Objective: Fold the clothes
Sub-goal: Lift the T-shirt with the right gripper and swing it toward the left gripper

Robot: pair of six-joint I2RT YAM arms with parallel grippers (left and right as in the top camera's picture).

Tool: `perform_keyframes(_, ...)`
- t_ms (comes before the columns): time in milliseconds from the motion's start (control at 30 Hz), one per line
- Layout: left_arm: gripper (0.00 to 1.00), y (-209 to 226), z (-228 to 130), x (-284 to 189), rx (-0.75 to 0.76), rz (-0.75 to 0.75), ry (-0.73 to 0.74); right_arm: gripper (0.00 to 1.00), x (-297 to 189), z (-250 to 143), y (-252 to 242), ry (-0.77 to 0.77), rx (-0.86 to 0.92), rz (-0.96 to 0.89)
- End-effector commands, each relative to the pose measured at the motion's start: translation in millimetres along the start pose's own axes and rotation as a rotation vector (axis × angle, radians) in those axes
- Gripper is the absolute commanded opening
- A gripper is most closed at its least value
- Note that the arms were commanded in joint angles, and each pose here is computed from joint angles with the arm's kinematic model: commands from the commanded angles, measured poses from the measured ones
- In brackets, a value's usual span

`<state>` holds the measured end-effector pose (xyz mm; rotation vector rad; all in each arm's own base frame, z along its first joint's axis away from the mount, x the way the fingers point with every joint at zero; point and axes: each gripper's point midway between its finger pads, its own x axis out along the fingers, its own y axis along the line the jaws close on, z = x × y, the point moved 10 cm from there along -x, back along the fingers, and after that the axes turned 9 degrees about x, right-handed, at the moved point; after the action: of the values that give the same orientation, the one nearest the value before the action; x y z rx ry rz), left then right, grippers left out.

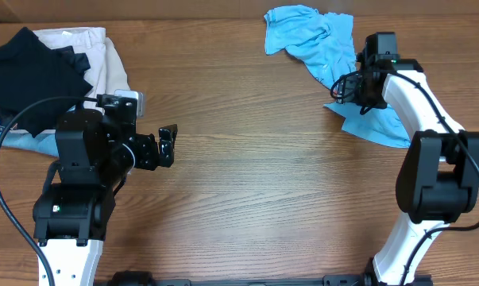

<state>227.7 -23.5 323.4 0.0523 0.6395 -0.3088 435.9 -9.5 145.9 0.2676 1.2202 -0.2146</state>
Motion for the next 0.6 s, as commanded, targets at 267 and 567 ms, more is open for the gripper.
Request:
perform_keyframes(267,1.0,0,7,-5,-0.007,-0.004,-0.024,0.5,8,13,-2,-0.096,0.067,-0.062)
perform_keyframes(567,1.0,0,7,-5,-0.006,-0.004,-0.025,0.24,9,15,-2,-0.107,0.067,-0.058)
